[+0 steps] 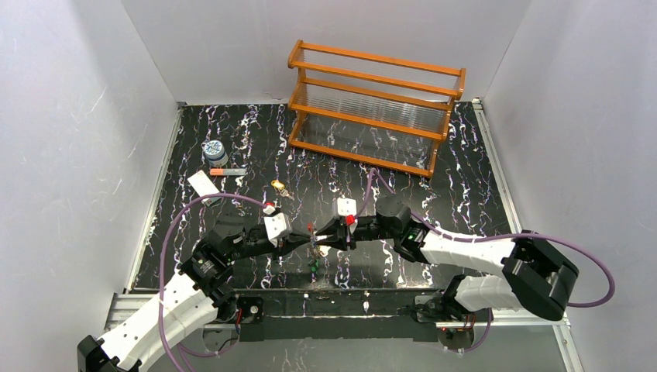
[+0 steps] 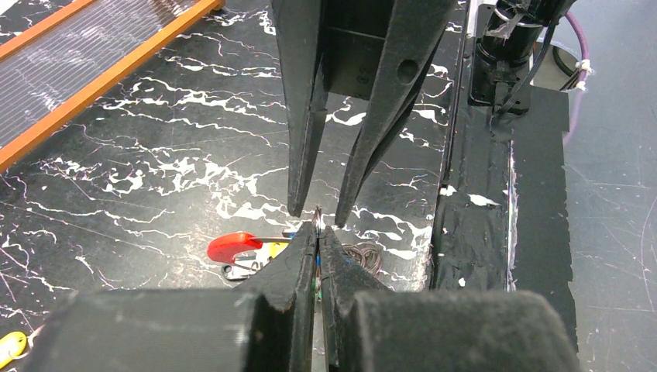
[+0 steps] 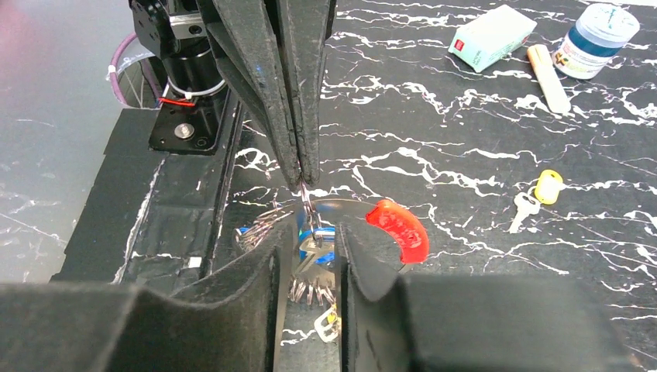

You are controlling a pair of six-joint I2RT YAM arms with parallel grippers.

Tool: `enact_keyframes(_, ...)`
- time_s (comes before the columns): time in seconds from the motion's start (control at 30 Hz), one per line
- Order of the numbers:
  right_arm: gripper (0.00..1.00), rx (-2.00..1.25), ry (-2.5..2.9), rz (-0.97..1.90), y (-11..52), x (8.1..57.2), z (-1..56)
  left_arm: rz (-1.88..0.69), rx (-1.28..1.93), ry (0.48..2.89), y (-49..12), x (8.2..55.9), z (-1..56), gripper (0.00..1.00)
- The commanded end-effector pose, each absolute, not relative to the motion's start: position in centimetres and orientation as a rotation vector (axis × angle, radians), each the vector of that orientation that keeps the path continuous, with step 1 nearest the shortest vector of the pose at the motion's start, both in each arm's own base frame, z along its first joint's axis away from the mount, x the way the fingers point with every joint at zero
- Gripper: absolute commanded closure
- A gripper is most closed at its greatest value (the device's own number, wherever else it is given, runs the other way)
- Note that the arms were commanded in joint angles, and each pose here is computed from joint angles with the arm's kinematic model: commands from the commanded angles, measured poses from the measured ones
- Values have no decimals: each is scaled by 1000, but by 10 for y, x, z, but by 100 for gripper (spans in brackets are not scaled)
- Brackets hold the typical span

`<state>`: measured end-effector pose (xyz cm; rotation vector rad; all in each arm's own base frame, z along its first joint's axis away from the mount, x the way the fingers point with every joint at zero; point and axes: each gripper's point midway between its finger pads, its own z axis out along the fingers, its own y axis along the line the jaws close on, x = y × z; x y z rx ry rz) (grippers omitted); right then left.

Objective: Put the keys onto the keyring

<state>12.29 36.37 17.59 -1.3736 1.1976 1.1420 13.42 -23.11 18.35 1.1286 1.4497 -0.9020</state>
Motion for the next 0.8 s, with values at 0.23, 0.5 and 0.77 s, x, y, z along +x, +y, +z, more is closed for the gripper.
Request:
enact_keyframes(0.23, 80, -1344, 1106, 1208, 379, 124, 204, -913, 1127, 1385, -234, 132, 197, 100)
enact_keyframes(0.5, 78, -1335, 1078, 1215, 379, 123, 212, -913, 1129, 1387, -234, 133, 196, 100)
enact_keyframes(0.77, 99, -1345, 1086, 1192, 376, 124, 208, -902, 1145, 1389, -233, 132, 196, 99)
